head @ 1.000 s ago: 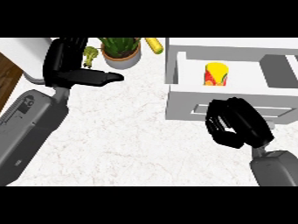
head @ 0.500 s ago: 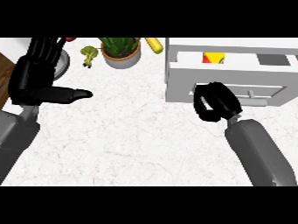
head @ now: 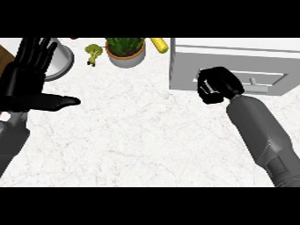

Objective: Pick up the cup, place it into the drawer and close the drawer

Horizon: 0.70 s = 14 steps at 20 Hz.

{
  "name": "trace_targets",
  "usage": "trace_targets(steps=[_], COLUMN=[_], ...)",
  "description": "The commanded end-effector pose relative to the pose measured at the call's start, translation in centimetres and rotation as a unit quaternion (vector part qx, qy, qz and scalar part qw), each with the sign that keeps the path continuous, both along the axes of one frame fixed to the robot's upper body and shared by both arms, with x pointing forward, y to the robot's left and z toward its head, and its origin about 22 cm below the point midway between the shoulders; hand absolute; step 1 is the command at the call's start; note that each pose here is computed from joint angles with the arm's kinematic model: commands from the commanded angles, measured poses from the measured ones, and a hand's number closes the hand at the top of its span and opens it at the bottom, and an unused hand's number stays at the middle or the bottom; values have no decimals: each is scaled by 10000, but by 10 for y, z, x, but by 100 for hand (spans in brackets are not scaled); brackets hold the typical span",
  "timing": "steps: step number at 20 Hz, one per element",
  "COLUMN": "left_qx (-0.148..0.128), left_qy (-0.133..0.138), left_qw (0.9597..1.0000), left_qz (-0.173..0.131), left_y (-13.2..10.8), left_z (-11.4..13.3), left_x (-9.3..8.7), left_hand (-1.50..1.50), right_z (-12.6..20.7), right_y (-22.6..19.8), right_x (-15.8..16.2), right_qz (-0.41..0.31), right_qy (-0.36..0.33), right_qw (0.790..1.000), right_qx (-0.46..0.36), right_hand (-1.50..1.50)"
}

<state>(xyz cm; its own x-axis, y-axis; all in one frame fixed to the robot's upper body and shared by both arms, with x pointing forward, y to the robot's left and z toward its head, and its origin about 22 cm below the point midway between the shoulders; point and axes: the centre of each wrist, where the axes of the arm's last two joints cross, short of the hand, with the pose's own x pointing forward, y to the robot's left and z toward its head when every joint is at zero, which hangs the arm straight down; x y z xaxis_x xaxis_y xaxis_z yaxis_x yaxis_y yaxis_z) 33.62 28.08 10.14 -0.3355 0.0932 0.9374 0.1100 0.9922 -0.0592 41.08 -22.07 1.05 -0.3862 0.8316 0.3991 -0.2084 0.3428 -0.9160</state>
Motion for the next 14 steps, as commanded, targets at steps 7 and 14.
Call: trace_targets(steps=[7,14], left_qx=[-57,-119], left_qy=[86,29], left_qw=[9992,9988], left_qz=[-381,-477], left_y=[-2,-10], left_z=[1,-7], left_x=[-1,-2], left_hand=[-150,-150], right_z=[30,47], right_y=[-42,-62], right_x=[22,26], right_qz=[-536,-552], right_qy=[349,180], right_qw=[9978,9966], right_qx=[199,578], right_hand=[150,150])
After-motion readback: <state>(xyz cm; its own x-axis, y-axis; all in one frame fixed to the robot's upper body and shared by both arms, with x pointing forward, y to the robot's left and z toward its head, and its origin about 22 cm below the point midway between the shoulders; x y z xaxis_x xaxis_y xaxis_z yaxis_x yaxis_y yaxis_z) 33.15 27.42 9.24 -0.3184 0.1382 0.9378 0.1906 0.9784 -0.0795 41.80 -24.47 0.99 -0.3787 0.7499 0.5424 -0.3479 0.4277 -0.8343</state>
